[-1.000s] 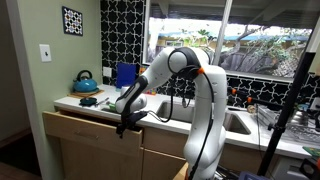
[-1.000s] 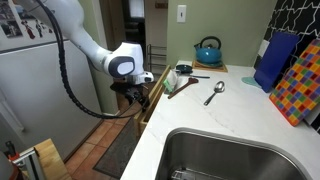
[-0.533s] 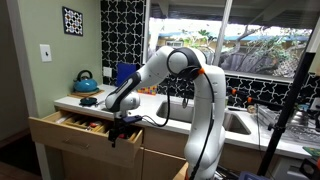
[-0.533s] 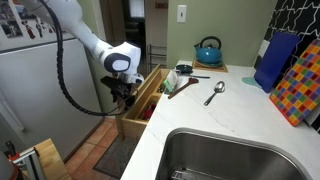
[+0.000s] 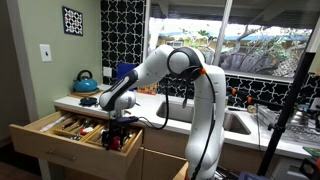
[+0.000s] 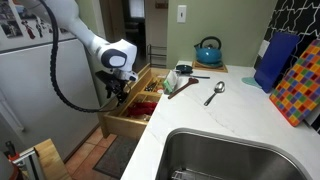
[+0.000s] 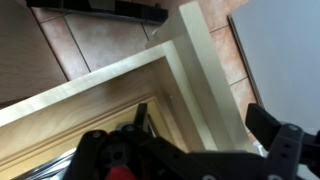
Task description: Open the top left drawer, remove the red cloth from the drawer, put it on the counter, unfold the red cloth, remove the silver spoon from the red cloth and put it on the counter
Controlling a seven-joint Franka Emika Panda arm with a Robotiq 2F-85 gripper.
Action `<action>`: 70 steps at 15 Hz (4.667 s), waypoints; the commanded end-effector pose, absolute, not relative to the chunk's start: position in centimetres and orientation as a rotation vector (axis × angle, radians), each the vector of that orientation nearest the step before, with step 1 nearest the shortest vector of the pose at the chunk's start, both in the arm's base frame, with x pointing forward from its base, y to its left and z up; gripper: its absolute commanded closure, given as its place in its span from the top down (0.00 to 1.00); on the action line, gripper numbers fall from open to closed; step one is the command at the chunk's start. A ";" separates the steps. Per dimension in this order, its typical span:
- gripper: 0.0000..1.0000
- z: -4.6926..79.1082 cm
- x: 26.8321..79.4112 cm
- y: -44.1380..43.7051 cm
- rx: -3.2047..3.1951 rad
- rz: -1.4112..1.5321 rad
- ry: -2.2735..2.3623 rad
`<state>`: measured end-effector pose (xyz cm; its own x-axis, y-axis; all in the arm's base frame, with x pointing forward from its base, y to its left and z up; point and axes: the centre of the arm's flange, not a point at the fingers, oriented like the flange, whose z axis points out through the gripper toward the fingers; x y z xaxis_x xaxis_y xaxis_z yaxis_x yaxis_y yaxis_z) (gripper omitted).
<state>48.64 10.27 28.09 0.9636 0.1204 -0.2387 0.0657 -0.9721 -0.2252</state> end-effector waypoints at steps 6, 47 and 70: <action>1.00 30.6 49.6 9.8 -2.926 0.257 0.006; 0.02 25.8 56.4 9.2 -2.854 -0.110 1.003; 0.02 39.7 49.1 2.0 -3.116 0.249 1.183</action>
